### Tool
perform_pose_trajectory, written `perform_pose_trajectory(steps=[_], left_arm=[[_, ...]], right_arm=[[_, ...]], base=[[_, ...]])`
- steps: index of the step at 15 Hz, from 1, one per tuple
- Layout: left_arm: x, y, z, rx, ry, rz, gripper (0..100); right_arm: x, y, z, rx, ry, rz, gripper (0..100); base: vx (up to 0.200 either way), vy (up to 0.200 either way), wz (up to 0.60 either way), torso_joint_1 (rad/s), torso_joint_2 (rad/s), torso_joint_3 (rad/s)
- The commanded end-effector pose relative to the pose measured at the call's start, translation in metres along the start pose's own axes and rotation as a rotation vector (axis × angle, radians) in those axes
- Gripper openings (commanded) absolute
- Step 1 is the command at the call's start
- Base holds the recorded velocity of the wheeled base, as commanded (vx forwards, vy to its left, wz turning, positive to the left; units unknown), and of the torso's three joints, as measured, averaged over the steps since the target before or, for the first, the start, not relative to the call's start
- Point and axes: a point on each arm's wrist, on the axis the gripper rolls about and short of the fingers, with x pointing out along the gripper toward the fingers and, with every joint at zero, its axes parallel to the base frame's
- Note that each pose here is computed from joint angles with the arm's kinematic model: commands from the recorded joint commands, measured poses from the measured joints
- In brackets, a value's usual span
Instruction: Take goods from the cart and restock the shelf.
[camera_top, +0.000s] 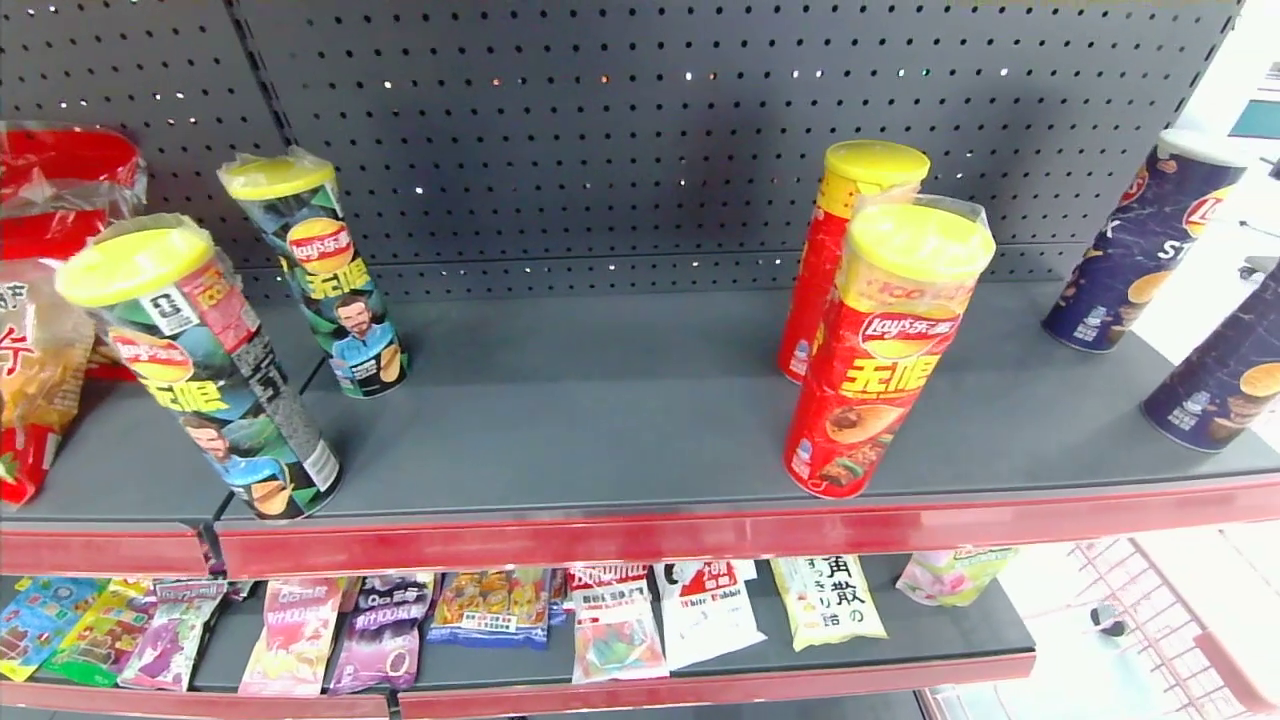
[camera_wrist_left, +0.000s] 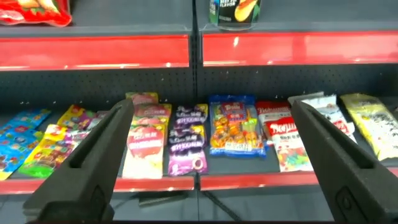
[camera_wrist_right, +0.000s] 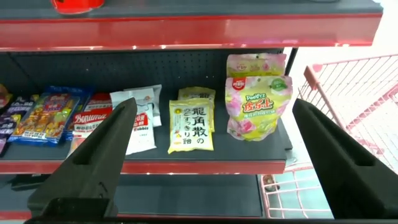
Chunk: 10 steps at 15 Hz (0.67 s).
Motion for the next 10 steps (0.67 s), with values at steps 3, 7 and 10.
perform_pose_trajectory(steps=[3,7,10], left_arm=[[0.0001,0.0000,0.0000,0.000,0.001,0.000,100],[0.0001,0.0000,0.0000,0.000,0.001,0.000,100],[0.0001,0.0000,0.0000,0.000,0.001,0.000,100]], right_arm=[[0.0001,0.0000,0.0001,0.000,0.001,0.002,100],[0.0001,-0.0001,0.0001,0.000,0.001,0.004,100],[0.0001,0.0000,0.0001,0.000,0.001,0.002,100]], base=[[0.000,-0.067,0.00,0.007,0.00,-0.001],[0.000,0.000,0.00,0.000,0.00,0.000],[0.000,0.000,0.00,0.000,0.00,0.000]])
